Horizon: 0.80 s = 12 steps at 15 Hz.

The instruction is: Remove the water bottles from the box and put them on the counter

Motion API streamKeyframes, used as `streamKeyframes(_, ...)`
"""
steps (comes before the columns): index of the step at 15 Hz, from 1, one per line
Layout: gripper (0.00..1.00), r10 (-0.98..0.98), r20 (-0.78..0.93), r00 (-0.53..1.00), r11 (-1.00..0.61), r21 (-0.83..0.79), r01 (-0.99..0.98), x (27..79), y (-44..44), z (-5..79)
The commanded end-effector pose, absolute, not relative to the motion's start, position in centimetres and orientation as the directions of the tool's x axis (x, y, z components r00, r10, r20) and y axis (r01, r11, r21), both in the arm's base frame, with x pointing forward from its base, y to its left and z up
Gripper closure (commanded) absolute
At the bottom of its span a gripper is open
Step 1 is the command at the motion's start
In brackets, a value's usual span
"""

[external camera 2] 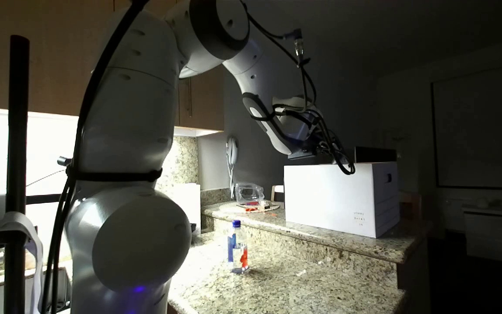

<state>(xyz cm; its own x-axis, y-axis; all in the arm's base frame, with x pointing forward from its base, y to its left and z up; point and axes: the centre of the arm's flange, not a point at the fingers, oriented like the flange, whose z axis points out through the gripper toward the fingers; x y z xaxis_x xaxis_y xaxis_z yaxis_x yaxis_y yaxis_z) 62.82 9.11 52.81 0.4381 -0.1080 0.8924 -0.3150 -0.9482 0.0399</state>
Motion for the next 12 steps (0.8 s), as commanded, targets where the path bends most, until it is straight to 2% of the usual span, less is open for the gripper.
streamKeyframes(1,0.84,-0.095,0.897,0.432,-0.943,0.058,-0.327,62.2,9.7,55.0)
streamKeyframes(12,0.84,-0.056,0.892,0.449,-0.913,0.136,-0.386,60.4,11.5,59.5)
